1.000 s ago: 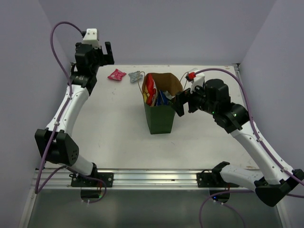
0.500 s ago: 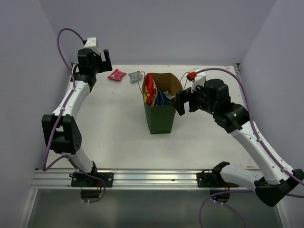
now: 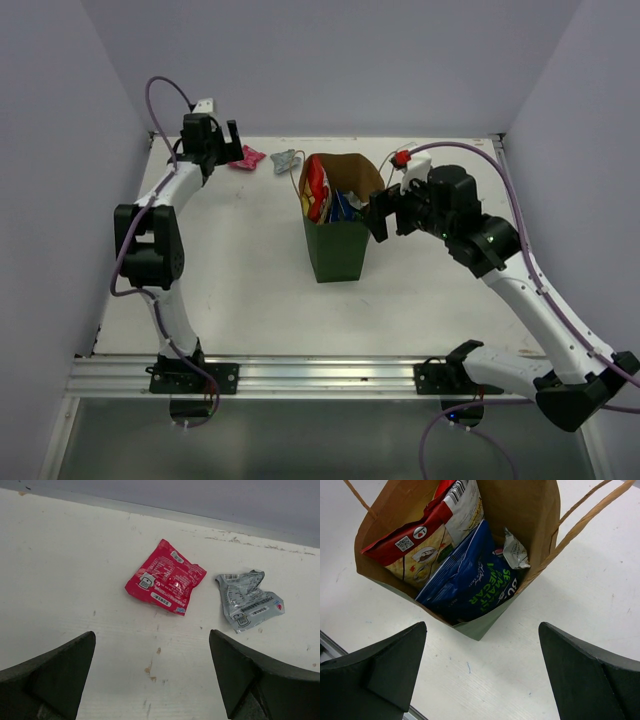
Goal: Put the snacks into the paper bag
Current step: Pick up the snack from the center of the board.
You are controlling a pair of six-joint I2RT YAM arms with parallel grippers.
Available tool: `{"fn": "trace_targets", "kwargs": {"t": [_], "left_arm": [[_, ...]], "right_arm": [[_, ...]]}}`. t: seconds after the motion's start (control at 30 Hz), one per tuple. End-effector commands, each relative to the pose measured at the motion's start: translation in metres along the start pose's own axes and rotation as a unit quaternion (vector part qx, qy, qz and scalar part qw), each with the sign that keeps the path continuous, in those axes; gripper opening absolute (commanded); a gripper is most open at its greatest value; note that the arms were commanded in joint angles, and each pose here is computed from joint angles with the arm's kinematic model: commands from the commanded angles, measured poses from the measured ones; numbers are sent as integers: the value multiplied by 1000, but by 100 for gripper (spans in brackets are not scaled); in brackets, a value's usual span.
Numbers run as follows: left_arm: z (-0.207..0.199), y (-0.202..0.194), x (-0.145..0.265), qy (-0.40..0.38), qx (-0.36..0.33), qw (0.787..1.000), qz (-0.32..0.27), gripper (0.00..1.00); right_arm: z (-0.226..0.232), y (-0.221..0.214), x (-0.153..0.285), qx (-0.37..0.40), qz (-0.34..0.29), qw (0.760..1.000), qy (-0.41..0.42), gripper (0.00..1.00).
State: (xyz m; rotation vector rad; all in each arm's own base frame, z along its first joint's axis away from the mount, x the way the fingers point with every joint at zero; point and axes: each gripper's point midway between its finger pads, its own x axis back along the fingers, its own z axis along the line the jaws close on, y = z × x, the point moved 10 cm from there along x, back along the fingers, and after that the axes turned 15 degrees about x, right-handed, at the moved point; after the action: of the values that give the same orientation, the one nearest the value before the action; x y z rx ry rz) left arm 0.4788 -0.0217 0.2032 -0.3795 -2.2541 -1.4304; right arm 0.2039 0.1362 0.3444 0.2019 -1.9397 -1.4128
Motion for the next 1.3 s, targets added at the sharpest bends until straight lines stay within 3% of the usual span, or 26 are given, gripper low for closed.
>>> {"fn": "trace_targets", "kwargs": {"t": [0.0,0.3,0.6,1.07,1.27], "left_arm": [[-8,12,-15,-4,87,996,-26,99],[-5,-9,-38,24,266,963,-46,94],[0,-30,-60,38,388,919,-56,86],[6,-60,-96,29,464,884,-53,72],[9,-71,-108,26,460,886,-55,56]], "right_arm": [[-2,8,2,-9,-12,1000,-12,99],[-2,9,-1,-10,-10,1000,-10,98],[-1,7,0,-15,-10,1000,-10,98],[-1,7,0,-14,-10,1000,-7,98],[-1,7,0,-12,-10,1000,-7,99]]}}
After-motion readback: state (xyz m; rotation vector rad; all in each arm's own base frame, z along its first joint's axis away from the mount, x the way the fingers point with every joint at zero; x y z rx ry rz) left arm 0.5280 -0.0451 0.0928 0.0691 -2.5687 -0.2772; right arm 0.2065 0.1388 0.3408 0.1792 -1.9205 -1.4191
